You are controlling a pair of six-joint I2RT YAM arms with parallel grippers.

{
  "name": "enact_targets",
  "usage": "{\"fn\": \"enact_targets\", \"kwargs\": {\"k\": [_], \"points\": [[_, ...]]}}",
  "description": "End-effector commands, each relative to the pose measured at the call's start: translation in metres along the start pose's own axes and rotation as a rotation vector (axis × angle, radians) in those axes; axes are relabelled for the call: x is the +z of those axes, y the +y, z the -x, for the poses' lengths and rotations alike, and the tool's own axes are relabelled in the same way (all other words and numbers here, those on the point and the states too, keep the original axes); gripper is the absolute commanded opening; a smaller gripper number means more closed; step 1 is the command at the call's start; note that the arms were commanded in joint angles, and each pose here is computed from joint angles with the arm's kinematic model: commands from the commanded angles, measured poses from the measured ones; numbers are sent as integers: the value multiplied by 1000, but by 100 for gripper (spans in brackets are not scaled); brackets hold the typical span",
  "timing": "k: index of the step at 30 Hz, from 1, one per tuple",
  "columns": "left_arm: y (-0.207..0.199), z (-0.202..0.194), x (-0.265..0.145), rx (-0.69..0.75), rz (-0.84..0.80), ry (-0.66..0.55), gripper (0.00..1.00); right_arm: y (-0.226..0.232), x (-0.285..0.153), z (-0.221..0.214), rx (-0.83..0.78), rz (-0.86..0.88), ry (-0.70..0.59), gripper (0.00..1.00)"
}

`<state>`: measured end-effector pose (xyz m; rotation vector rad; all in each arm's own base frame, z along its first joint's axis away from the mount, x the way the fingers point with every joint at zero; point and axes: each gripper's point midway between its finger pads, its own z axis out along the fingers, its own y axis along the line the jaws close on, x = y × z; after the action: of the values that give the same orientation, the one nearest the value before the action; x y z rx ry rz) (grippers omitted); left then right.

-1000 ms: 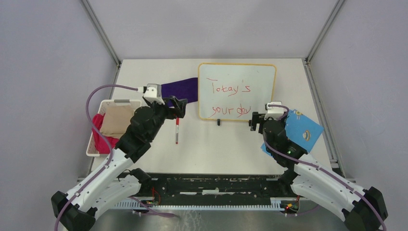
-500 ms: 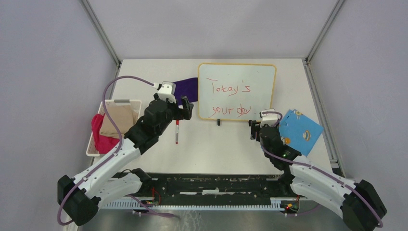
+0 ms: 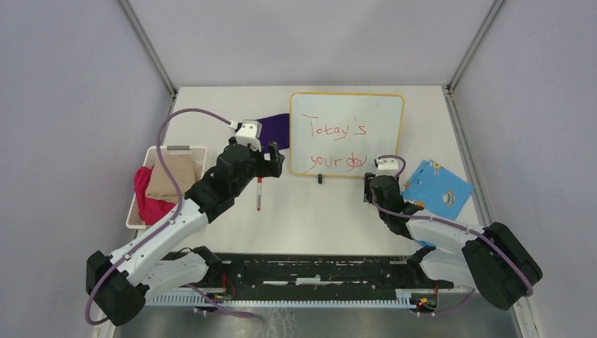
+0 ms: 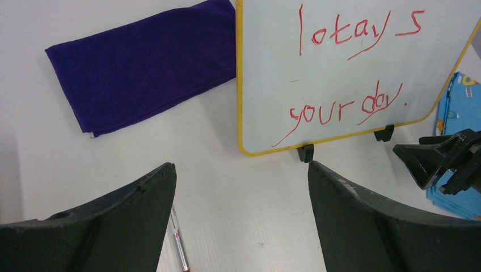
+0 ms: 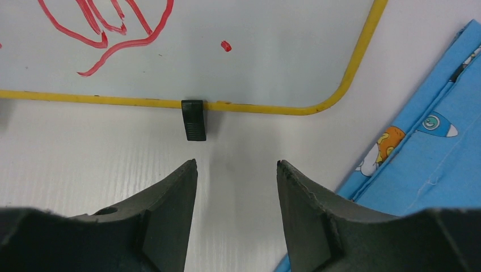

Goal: Write a sentence on the whiteboard
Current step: Adjust the whiteboard stand at the center of the board.

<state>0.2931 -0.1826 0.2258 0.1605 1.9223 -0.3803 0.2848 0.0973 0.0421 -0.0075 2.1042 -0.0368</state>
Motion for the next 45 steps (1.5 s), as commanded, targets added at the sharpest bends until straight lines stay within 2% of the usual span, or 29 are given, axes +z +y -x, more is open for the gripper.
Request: {"fn": "enact_targets", "kwargs": {"k": [1, 7, 13, 23, 31, 34, 37, 41, 45], "points": [[-12, 30, -7, -25, -43, -74, 90, 21, 9, 36, 81, 57, -74, 59], [-14, 30, -8, -27, -53, -74, 90, 22, 19, 31, 95, 56, -48, 59], [-17, 29, -9, -23, -70, -70, 90, 14, 33, 27, 123, 35, -26, 47], [-18, 29, -9, -20, -71, -72, 90, 8, 52, 36, 123, -5, -33, 41], [-17, 26, -6, -16, -66, -63, 90, 20, 63, 43, 140, 32, -39, 37], [-17, 25, -7, -14, -64, -60, 90, 20, 58, 46, 141, 39, -41, 42], [-16, 26, -6, -14, -59, -63, 90, 16, 44, 54, 139, 52, -65, 61], [-18, 27, -7, -23, -64, -66, 91, 10, 19, 67, 129, 78, -104, 78], [-16, 27, -7, -26, -57, -68, 91, 4, -11, 81, 107, 100, -155, 86]]}}
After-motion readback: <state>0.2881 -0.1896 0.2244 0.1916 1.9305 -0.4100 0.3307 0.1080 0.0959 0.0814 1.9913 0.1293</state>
